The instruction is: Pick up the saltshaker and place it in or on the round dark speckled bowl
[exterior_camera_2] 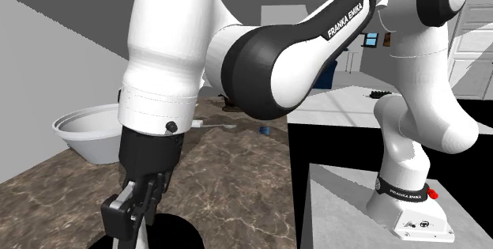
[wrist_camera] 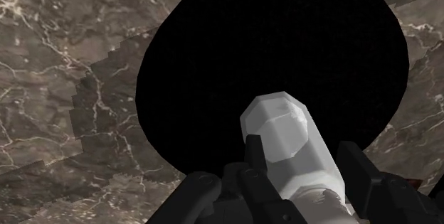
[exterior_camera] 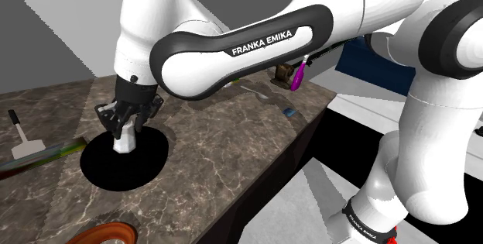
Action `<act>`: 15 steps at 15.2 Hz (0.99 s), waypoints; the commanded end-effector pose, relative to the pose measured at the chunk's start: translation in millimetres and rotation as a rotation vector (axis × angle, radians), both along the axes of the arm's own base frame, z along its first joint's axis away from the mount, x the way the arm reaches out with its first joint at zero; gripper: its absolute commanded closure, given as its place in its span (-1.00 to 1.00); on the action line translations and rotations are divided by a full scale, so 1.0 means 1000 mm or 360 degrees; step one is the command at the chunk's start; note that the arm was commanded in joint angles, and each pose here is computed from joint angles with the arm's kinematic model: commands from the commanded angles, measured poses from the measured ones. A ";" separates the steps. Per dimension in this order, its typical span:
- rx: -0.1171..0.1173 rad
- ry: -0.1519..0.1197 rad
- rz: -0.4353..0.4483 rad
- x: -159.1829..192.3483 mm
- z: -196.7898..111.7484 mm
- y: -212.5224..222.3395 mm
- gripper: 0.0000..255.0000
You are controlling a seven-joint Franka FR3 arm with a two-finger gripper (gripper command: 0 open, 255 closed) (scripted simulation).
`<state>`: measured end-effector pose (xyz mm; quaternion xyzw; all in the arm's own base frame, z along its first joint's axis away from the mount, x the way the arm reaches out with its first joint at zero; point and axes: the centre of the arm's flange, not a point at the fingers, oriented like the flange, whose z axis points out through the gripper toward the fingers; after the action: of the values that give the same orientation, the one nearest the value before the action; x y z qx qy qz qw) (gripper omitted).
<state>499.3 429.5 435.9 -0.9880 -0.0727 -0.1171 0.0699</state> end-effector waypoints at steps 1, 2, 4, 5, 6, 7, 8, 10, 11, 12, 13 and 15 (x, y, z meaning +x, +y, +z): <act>0.0000 0.0000 0.0000 0.000 0.000 0.000 -1.00; 0.0000 0.0000 0.0000 0.000 0.000 0.000 -1.00; 0.0000 0.0000 0.0000 0.000 0.000 0.000 -1.00; 0.0000 0.0000 0.0000 0.000 0.000 0.000 -1.00; 0.0000 0.0000 0.0000 0.000 0.000 0.000 -1.00; 0.0000 0.0000 0.0000 -0.003 0.013 -0.002 -1.00; 0.0000 0.0000 0.0000 -0.006 0.025 -0.004 -1.00; 0.0000 0.0000 0.0000 -0.011 0.048 -0.008 -1.00; 0.0000 0.0000 0.0000 -0.011 0.048 -0.008 -1.00; 0.0000 0.0000 0.0000 -0.011 0.048 -0.008 -1.00; 0.0000 0.0000 0.0000 -0.011 0.048 -0.008 -1.00; 0.0000 0.0000 0.0000 -0.011 0.048 -0.008 -1.00</act>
<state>488.3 421.8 484.0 -0.9880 -0.0727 -0.1173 0.0701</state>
